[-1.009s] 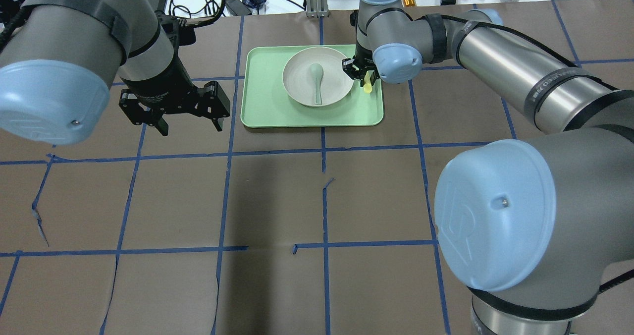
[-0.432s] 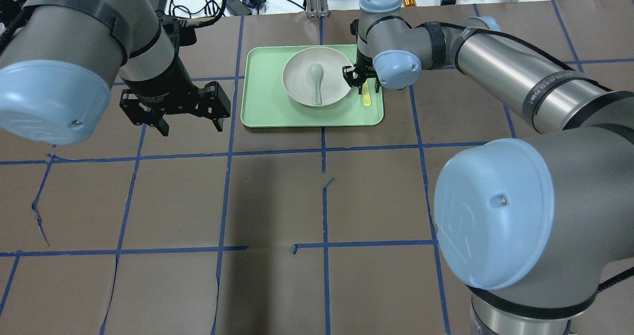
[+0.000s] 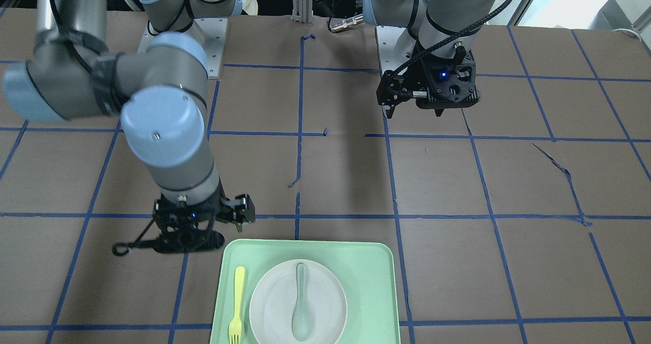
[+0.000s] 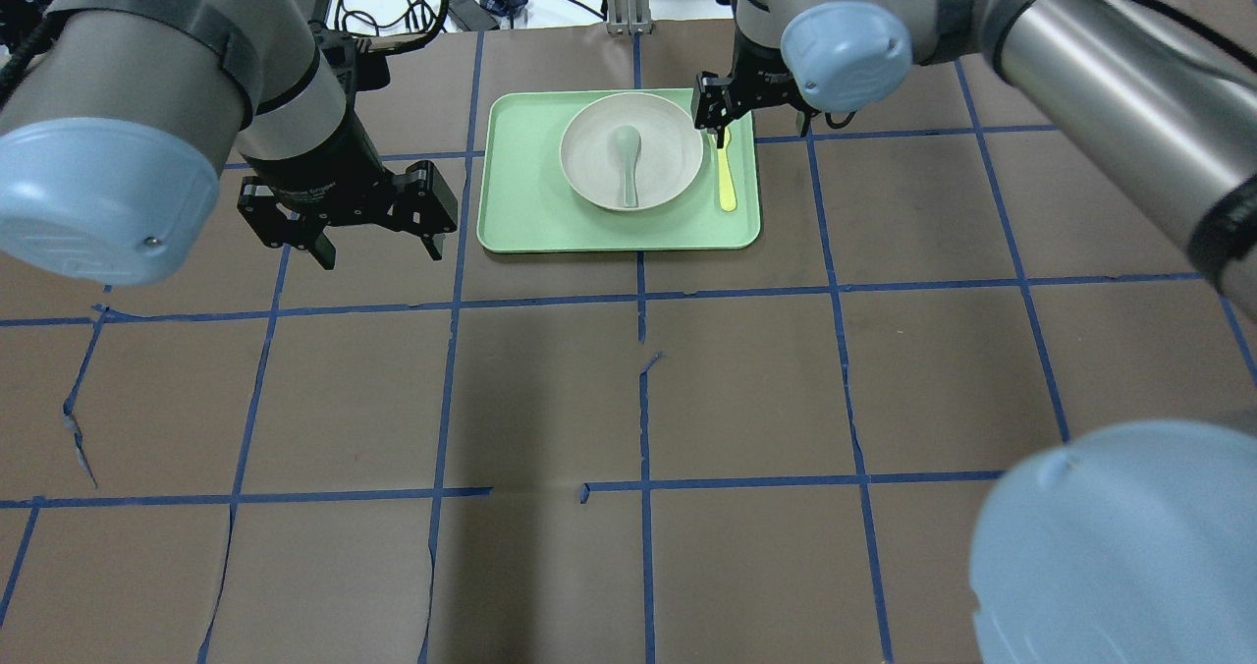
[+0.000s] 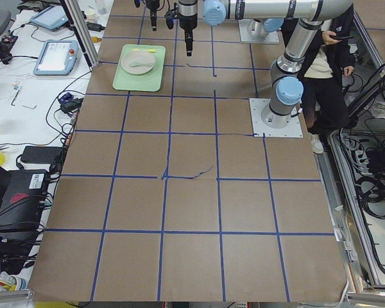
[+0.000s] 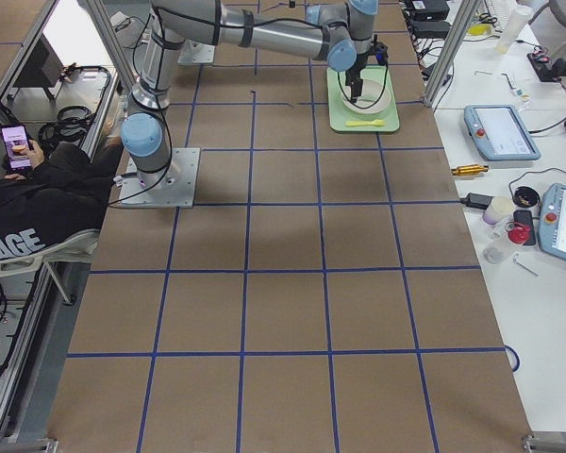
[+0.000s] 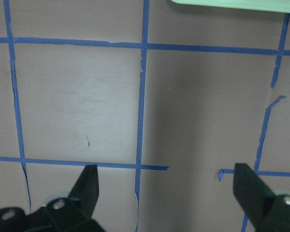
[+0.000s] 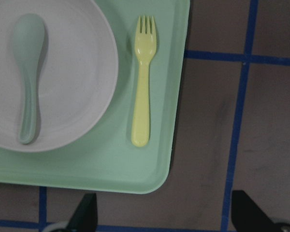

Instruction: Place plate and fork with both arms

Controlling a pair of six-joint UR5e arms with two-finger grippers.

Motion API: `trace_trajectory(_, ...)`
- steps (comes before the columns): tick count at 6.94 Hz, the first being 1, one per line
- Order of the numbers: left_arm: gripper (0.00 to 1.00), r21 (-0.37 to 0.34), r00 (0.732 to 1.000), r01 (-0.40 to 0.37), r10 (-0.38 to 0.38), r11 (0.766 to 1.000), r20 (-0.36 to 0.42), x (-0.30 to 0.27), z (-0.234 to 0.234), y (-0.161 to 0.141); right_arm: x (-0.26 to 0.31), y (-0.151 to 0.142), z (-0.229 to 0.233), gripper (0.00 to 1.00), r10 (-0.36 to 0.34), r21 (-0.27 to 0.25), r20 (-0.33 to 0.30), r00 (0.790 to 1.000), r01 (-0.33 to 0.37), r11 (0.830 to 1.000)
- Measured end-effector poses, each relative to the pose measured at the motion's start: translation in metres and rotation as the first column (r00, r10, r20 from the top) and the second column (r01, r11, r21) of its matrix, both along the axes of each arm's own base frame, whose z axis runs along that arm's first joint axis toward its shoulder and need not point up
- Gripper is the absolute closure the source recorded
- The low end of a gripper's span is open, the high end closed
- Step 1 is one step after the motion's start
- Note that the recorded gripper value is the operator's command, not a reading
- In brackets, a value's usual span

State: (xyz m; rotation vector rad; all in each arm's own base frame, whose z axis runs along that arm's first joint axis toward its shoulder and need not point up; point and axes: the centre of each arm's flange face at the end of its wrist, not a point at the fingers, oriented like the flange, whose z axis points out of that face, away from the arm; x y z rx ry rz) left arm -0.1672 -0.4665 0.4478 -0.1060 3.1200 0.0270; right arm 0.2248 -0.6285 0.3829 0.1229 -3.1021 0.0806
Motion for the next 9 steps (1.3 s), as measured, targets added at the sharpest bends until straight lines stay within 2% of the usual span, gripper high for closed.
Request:
trace_trajectory(2,0.0,0.001,1.0,0.001,-0.001,1.0,0.0,-0.001,0.0,0.0,-0.031,0.075,0.082,0.0,-0.022,0.02,-0.004,1.0,0.022,1.0)
trace_trajectory(4,0.0,0.002,1.0,0.002,-0.002,1.0,0.0,-0.001,0.0,0.001,-0.044,0.151,0.103,0.0,-0.023,0.012,-0.001,1.0,0.023,1.0)
trace_trajectory(5,0.0,0.004,1.0,0.005,-0.005,1.0,0.0,-0.002,0.0,0.002,-0.045,0.168,0.104,0.0,-0.021,0.0,0.003,1.0,0.021,1.0)
trace_trajectory(6,0.0,0.005,1.0,0.011,-0.011,1.0,0.001,-0.005,0.0,0.003,-0.045,0.173,0.105,0.0,-0.019,-0.007,0.008,1.0,0.019,1.0)
trace_trajectory(9,0.0,0.006,1.0,0.02,-0.02,1.0,0.003,-0.009,-0.001,0.004,-0.043,0.173,0.107,0.0,-0.016,-0.013,0.014,1.0,0.016,1.0)
